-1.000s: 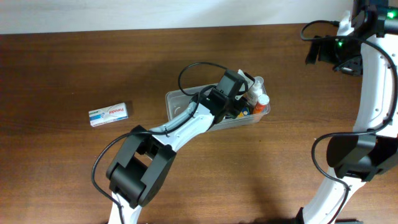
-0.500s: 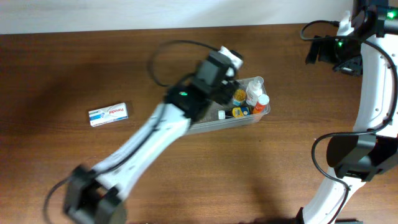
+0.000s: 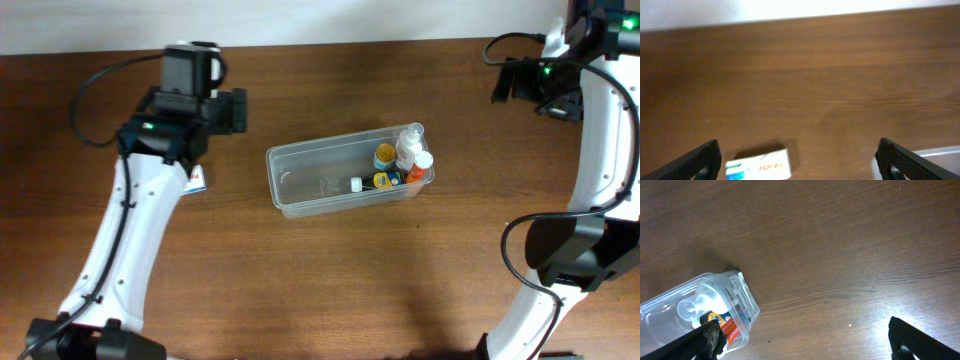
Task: Pack container
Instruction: 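Lower the left gripper onto the white Panadol box and grasp it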
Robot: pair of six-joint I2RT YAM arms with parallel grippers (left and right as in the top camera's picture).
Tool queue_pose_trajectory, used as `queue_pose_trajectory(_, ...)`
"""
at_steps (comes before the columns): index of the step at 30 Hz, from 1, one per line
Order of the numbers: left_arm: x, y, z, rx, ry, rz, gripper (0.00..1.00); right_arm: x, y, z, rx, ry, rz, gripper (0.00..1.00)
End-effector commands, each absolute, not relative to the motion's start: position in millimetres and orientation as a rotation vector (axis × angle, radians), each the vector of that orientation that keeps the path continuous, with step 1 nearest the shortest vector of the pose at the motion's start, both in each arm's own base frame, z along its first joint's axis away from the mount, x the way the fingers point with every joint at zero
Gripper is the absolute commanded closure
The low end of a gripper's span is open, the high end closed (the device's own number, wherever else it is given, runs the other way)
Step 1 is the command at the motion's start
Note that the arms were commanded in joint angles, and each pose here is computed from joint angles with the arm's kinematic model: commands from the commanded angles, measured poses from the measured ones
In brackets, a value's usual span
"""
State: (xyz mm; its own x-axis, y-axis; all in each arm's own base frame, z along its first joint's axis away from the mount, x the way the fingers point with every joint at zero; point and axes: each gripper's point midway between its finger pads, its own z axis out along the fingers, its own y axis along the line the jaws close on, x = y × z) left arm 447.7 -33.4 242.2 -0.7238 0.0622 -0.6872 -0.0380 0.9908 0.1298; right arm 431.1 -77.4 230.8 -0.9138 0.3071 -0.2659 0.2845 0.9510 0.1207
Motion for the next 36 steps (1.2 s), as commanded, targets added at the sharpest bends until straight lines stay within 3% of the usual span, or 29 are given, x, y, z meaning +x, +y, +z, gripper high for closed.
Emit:
queue_pose_trajectory(1, 452.1, -21.7, 215.1, 0.022, 2.452, 0.184, 0.01, 430.0, -77.2, 247.6, 0.439, 2.772, 0.117, 0.02)
queue_pose_trajectory(9, 448.4, 7.5, 135.2, 0.286, 2.686, 0.320, 0.02, 430.0, -77.2, 247.6, 0.439, 2.772, 0.117, 0.02)
queue_pose_trajectory(12, 437.4, 18.4, 110.1, 0.470, 2.775, 0.360, 0.20, 430.0, -77.2, 247.6, 0.438, 2.772, 0.117, 0.02)
queue_pose_trajectory(15, 424.1, 32.4, 98.4, 0.638, 2.833, 0.381, 0.29, 430.0, -77.2, 247.6, 0.438, 2.772, 0.117, 0.02)
queue_pose_trajectory(17, 420.3, 39.6, 97.5, 0.700, 2.841, 0.390, 0.27, 430.0, -77.2, 247.6, 0.438, 2.772, 0.117, 0.02)
queue_pose_trajectory(24, 402.6, 65.1, 88.9, 0.807, 2.894, 0.381, 0.01, 430.0, -77.2, 247.6, 0.439, 2.772, 0.117, 0.02)
queue_pose_trajectory(36, 371.2, 86.5, 60.0, 0.758, 2.969, 0.121, 0.01, 430.0, -77.2, 247.6, 0.439, 2.772, 0.117, 0.02)
